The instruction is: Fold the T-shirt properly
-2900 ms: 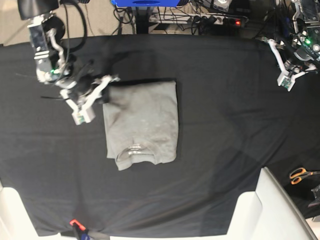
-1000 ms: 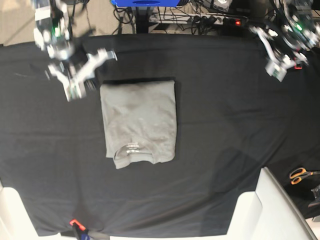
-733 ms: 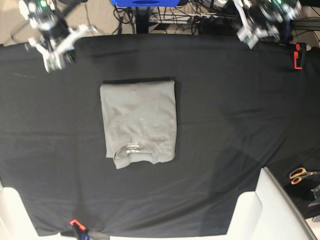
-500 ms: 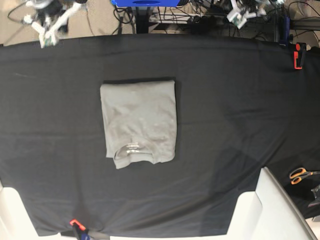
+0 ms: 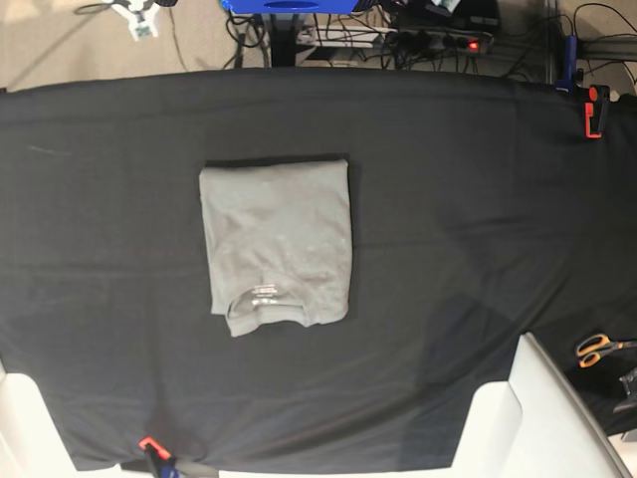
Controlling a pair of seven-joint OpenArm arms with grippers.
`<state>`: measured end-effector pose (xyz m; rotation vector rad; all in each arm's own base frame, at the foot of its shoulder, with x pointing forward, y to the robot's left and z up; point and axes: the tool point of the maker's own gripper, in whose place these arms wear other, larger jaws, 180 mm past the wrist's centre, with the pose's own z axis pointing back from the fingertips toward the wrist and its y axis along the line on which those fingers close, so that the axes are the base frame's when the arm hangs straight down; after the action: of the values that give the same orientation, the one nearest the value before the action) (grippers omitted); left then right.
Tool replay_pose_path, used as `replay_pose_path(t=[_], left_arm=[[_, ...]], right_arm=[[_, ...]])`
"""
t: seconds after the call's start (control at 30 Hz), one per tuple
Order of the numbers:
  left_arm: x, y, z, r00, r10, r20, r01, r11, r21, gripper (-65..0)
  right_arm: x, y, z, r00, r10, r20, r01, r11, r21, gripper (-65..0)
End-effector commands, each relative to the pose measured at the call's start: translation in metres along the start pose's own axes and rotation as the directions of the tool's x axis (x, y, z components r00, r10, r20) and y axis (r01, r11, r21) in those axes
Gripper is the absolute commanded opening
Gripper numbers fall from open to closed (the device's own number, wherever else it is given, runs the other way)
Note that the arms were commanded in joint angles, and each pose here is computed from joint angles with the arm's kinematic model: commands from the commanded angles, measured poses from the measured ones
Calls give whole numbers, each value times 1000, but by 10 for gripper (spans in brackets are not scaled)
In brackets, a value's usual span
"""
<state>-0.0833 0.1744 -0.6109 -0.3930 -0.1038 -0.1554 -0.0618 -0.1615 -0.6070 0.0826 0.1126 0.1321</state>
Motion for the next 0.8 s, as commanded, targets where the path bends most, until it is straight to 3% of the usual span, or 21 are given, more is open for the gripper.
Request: replay_pose_path(t=[0.0,0.17,0.3,0.43,0.5,0.67,0.77], left_arm=[[-13,3,2,999,38,-6,-38,999,-2,-650],[16,20,-15,993,98,66,-103,992,71,-650],[42,25,-34,1000,-26,6,25,986,163,-650],[48,7,-50,980,-179,-91,190,972,139,-650],[47,5,-52,972,-210,-105,223,965,138,-650],[46,9,-50,982,-170,-88,182,971,156,-650],[52,24,-43,988,-144,-55,152,970,191,-650]], right_arm=[[-16,2,-10,999,-4,-36,4,1000,9,-650],[-13,-11,-48,995,-92,28,93,996,-14,-644],[27,-19,-49,979,-119,166,126,991,-34,-644],[21,-29,-49,982,-110,153,127,987,-101,-644],[8,-34,-48,985,-103,138,124,981,-150,-644],[4,-45,-45,984,-80,158,119,959,-258,-644],[7,-46,-44,983,-75,169,120,955,-271,-644]])
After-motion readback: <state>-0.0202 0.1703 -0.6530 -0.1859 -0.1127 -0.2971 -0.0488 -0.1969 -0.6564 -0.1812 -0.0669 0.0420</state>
